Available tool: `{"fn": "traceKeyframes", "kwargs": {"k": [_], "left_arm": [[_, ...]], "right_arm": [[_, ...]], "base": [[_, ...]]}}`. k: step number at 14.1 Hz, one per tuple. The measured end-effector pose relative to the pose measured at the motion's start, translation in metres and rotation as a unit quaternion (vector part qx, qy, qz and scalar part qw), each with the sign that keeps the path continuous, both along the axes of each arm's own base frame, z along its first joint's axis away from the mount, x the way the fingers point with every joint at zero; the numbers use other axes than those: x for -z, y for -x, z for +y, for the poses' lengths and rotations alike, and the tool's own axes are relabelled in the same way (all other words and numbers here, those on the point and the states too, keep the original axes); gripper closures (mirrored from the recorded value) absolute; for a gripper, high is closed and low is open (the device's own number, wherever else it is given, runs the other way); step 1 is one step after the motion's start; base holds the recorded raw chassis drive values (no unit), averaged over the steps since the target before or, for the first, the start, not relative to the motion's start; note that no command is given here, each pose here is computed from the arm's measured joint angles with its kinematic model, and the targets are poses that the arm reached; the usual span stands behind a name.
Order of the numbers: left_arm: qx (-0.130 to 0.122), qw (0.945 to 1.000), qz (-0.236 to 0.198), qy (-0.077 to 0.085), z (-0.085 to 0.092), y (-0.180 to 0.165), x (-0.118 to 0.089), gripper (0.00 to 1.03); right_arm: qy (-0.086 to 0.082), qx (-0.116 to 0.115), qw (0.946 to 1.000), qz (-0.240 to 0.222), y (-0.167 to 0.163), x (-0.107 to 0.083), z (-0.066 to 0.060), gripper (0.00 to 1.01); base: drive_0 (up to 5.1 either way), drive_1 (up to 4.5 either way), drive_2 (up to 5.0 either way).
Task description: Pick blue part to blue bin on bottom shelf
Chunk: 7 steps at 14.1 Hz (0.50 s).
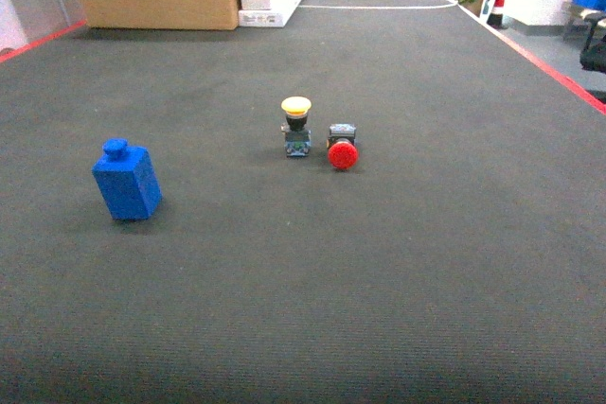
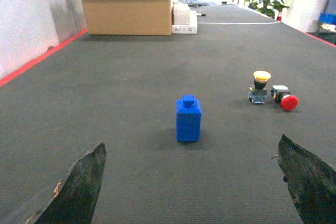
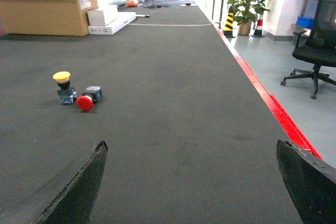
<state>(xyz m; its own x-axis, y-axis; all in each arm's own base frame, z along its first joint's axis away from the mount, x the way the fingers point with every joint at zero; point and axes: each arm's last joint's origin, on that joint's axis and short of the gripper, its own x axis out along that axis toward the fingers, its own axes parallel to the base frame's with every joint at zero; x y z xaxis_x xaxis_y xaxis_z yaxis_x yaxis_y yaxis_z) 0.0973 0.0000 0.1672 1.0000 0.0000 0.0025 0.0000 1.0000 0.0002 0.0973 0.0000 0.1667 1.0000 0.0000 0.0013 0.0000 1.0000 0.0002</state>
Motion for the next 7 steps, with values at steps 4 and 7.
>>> {"fn": "traceKeyframes", "kwargs": {"k": [4,7], "left_arm": [[0.0,1.0,0.0,0.0,0.0,0.0,0.0,0.05],[-0.056,0.9947,0.086,-0.009,-0.0068,-0.0087,0.0071,0.05]], "right_arm": [[0.0,0.0,1.0,0.0,0.0,0.0,0.0,0.03],[0.0,0.0,1.0,0.0,0.0,0.0,0.0,0.03]], "base": [[0.0,0.0,0.0],[0.0,0.0,0.0]]}}
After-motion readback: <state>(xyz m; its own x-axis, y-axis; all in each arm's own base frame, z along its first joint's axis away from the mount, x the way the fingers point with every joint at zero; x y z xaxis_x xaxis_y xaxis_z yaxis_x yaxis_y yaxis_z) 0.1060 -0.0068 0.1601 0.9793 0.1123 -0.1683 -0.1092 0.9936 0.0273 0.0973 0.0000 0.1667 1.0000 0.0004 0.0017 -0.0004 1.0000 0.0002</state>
